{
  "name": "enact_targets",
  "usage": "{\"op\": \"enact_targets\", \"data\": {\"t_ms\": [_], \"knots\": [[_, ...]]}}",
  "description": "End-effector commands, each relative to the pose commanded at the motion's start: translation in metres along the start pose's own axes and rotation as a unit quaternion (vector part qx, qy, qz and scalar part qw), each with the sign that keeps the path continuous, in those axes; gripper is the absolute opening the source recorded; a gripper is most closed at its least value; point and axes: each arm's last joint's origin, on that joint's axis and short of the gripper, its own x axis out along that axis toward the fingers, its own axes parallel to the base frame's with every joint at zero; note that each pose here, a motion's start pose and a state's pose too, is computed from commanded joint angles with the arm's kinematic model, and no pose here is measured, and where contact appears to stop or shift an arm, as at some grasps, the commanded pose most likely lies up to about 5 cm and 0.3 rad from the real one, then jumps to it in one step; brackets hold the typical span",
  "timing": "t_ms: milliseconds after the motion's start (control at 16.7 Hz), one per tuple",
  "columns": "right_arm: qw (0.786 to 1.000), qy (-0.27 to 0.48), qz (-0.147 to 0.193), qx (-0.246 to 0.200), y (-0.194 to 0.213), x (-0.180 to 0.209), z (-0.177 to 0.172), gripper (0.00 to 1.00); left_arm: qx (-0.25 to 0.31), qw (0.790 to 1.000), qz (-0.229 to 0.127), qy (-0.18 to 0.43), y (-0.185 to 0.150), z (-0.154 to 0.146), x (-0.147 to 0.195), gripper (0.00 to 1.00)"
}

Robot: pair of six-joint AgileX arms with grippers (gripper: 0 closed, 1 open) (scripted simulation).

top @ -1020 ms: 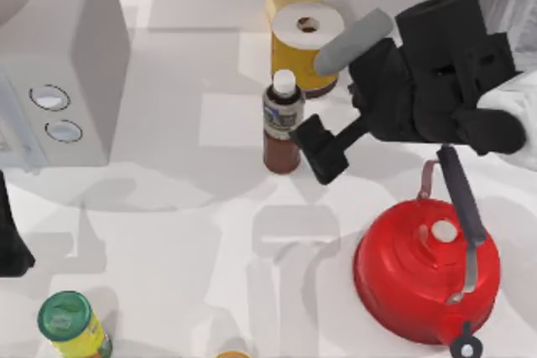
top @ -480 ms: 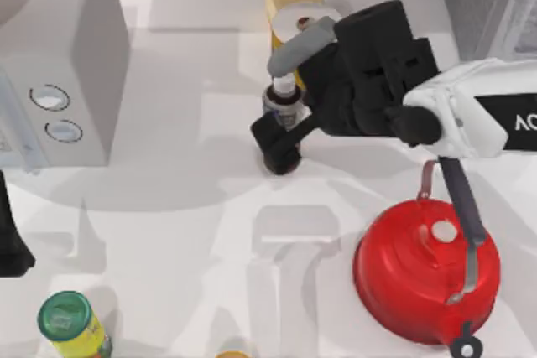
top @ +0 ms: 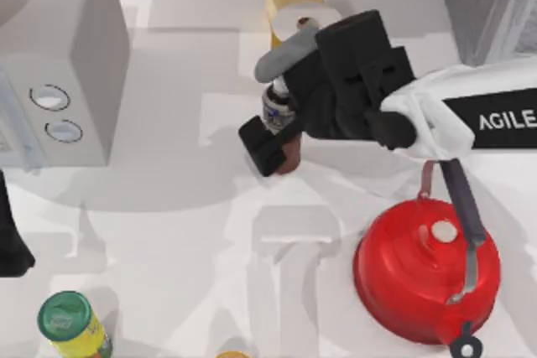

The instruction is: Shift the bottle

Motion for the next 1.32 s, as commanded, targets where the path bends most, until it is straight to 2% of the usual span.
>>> {"op": "enact_targets", "data": {"t_ms": [780,1320], "knots": [[1.000,0.000,0.000,0.000,0.0000,0.0000,0.0000,0.02,0.000,1.000,0.000,0.000,0.0000,0.0000,0.0000,1.00],[1.000,-0.001,-0.001,0.001,-0.0013,-0.0006,0.0002,0.00,0.000,1.000,0.000,0.000,0.0000,0.0000,0.0000,1.00]]}}
